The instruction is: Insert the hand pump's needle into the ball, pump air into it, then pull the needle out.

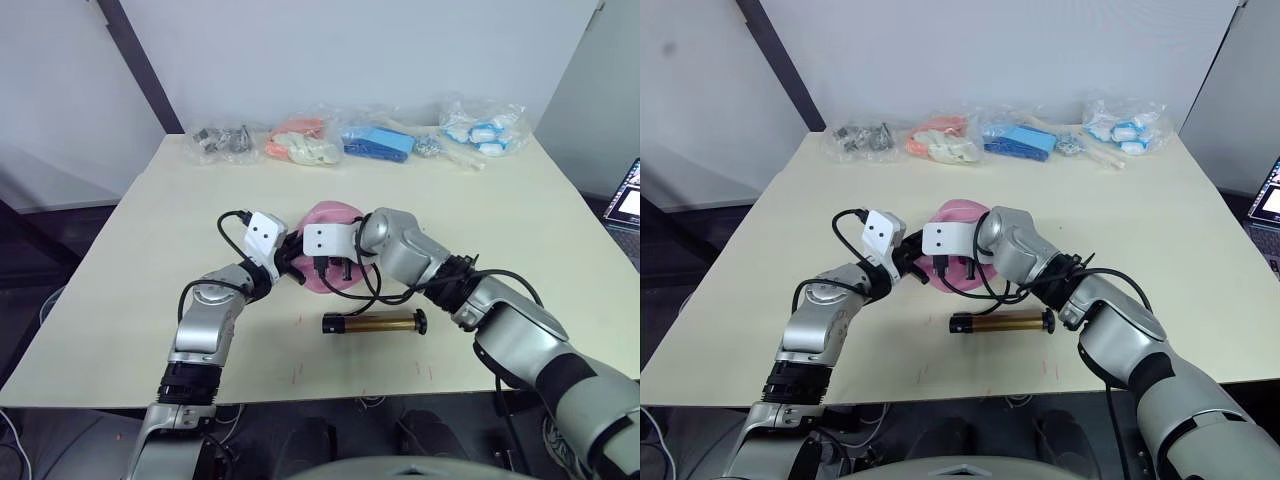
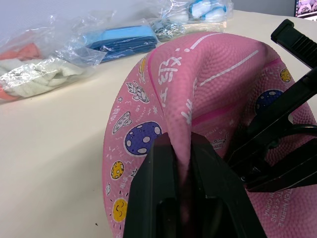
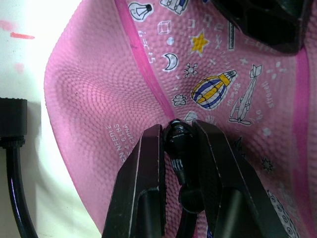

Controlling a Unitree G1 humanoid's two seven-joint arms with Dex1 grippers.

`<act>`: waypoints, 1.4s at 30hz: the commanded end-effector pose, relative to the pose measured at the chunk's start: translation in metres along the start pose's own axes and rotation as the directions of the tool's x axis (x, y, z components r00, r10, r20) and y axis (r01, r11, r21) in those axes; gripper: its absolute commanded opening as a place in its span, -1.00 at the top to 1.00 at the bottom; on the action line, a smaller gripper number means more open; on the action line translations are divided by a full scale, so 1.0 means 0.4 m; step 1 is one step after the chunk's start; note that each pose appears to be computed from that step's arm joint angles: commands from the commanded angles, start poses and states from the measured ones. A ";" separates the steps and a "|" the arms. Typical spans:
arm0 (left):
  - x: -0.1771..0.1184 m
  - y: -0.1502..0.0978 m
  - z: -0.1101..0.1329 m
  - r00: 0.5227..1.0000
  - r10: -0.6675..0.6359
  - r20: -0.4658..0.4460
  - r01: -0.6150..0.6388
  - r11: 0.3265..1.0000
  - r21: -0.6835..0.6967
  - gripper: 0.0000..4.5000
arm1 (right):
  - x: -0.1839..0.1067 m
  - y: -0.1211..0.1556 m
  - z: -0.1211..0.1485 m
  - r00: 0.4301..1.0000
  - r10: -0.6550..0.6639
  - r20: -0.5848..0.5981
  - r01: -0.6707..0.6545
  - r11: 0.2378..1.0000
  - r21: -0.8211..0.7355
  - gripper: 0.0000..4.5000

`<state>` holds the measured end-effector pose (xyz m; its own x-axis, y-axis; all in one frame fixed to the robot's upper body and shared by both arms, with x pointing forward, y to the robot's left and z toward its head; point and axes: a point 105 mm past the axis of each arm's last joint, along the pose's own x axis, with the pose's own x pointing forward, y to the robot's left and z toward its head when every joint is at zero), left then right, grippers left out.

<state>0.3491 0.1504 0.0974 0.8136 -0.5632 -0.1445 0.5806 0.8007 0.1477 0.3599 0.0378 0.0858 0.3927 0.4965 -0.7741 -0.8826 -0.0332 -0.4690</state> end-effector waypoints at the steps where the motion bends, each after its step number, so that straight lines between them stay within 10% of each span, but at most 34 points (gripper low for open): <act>1: -0.008 -0.022 -0.056 0.995 -0.052 -0.080 0.051 0.998 -0.021 1.00 | 0.022 0.053 -0.257 0.955 0.058 -0.291 0.006 0.977 0.214 0.85; 12: 0.004 -0.005 -0.042 0.995 -0.058 -0.080 0.059 0.998 0.010 1.00 | -0.099 0.039 -0.116 0.994 -0.007 -0.106 0.029 0.977 0.210 0.85; 33: 0.012 0.005 -0.048 0.995 -0.064 -0.074 0.065 0.998 0.014 1.00 | -0.180 0.001 -0.095 0.991 -0.124 -0.048 0.132 0.957 0.257 0.85; 42: 0.012 0.010 -0.053 0.995 -0.055 -0.077 0.057 0.998 0.020 1.00 | -0.206 -0.003 -0.099 0.989 -0.145 -0.019 0.145 0.956 0.255 -0.90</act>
<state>0.3553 0.1319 0.1205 0.7382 -0.6707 -0.0725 0.6676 0.7108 0.2216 0.3296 -0.0176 0.1298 0.4708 0.5267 -0.7077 -0.8780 0.2011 -0.4344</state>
